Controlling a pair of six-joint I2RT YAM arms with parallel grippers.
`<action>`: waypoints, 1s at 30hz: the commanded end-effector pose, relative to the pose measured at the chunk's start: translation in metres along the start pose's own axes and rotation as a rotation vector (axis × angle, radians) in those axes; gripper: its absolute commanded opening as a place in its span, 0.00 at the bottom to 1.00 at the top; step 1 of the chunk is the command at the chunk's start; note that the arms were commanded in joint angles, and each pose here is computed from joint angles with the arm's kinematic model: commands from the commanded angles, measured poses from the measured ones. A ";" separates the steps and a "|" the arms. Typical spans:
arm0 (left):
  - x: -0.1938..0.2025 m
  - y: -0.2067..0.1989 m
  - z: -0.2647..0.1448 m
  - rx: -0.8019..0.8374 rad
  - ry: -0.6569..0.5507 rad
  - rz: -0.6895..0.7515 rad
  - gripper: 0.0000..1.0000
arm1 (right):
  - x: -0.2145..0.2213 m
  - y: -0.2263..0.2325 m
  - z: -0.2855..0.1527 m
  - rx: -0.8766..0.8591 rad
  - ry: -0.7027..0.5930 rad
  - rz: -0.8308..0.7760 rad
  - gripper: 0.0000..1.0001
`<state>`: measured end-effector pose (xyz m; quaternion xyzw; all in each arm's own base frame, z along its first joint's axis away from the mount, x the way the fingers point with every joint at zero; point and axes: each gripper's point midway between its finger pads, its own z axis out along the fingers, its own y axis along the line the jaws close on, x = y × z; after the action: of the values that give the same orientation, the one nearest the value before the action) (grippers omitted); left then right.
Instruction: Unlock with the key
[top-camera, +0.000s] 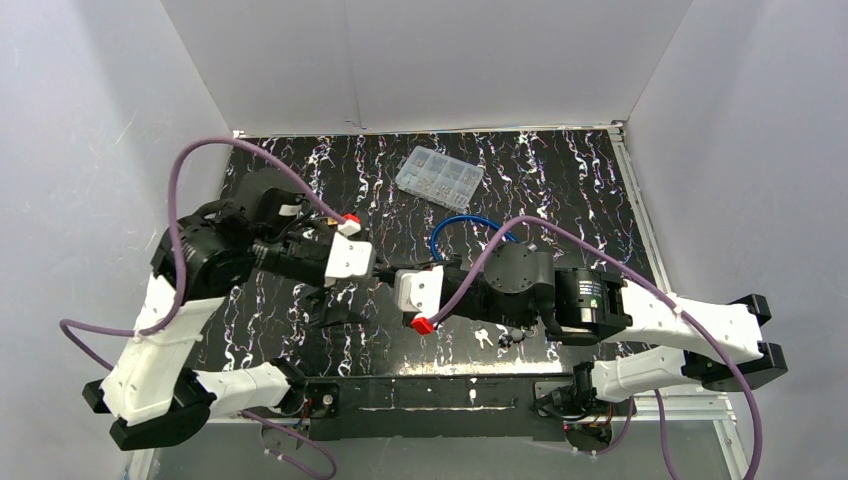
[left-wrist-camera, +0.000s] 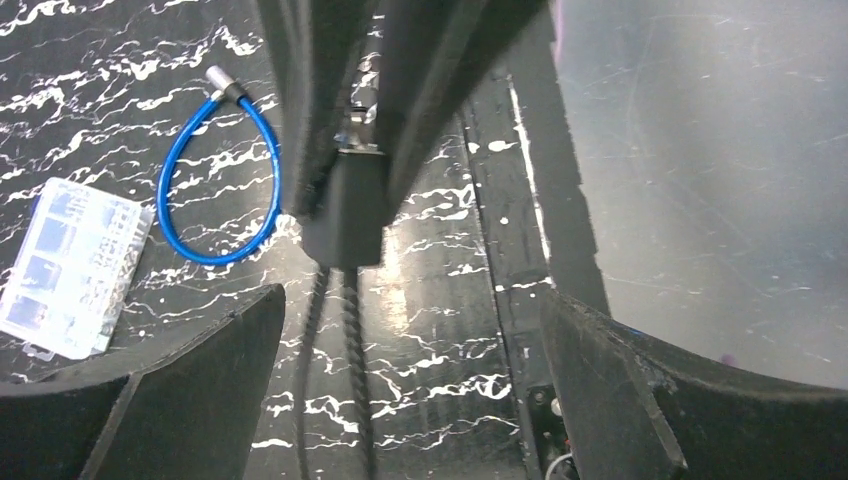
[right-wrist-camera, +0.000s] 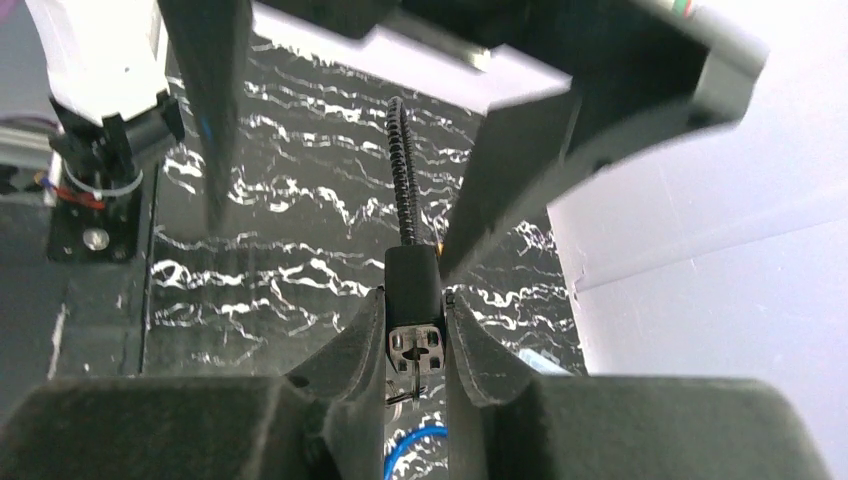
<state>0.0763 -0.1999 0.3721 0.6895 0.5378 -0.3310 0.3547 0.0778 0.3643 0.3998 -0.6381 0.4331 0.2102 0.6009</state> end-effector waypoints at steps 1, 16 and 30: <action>0.005 0.031 0.011 -0.082 0.024 0.051 0.97 | -0.047 -0.026 -0.003 0.077 -0.157 0.108 0.01; -0.025 0.033 0.005 -0.130 -0.093 0.060 0.00 | -0.053 -0.030 0.014 0.114 -0.170 0.179 0.01; -0.013 0.025 -0.001 -0.136 -0.052 0.077 0.00 | -0.072 -0.056 -0.054 0.076 -0.240 0.243 0.41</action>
<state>0.1080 -0.2107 0.3832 0.6713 0.5350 -0.2841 0.4271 0.0798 0.3731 0.4392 -0.5612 0.4732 0.2914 0.6133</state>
